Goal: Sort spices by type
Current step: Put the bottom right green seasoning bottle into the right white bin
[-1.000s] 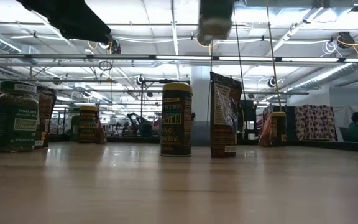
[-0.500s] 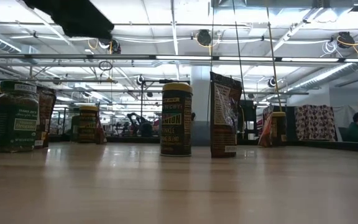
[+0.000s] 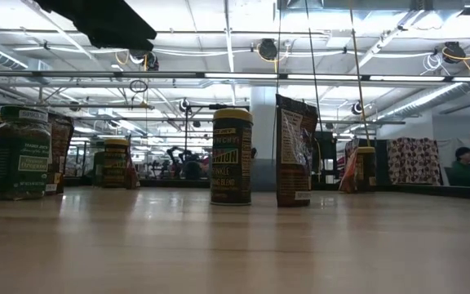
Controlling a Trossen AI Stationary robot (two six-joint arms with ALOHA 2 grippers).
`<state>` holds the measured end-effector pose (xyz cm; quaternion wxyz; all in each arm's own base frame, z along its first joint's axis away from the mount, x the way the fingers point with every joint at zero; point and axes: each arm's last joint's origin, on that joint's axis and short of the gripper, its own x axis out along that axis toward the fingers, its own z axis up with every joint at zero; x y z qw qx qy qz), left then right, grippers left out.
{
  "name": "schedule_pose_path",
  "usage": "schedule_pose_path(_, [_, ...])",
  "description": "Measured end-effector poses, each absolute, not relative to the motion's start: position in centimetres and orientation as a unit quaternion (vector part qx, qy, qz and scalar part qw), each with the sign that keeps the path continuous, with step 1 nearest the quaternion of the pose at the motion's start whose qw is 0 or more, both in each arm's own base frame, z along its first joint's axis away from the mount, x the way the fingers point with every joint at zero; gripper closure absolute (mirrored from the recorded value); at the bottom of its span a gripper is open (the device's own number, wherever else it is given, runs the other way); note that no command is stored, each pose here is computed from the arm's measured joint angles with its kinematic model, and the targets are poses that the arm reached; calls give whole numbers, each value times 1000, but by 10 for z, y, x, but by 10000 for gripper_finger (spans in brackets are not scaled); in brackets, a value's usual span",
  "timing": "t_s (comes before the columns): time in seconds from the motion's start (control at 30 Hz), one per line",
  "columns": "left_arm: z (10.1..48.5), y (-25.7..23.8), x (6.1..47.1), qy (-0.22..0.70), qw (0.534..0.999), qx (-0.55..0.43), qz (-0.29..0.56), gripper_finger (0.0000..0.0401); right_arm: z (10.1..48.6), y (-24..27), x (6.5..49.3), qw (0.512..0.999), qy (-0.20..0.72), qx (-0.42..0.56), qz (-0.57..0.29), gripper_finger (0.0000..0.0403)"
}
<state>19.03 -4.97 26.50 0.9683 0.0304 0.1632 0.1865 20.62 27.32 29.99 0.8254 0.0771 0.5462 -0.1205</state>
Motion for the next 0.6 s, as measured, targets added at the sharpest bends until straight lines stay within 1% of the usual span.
schedule_pose_path(0.1, [267,-50,191,154,970,25,186,125,293,278,204,819,557,64,-120,208])
schedule_pose_path(0.37, [273,-50,193,122,975,6,187,125,281,287,192,825,552,38,-113,207])
schedule_pose_path(0.6, [274,-50,194,115,976,1,187,125,251,276,181,824,556,35,-103,207])
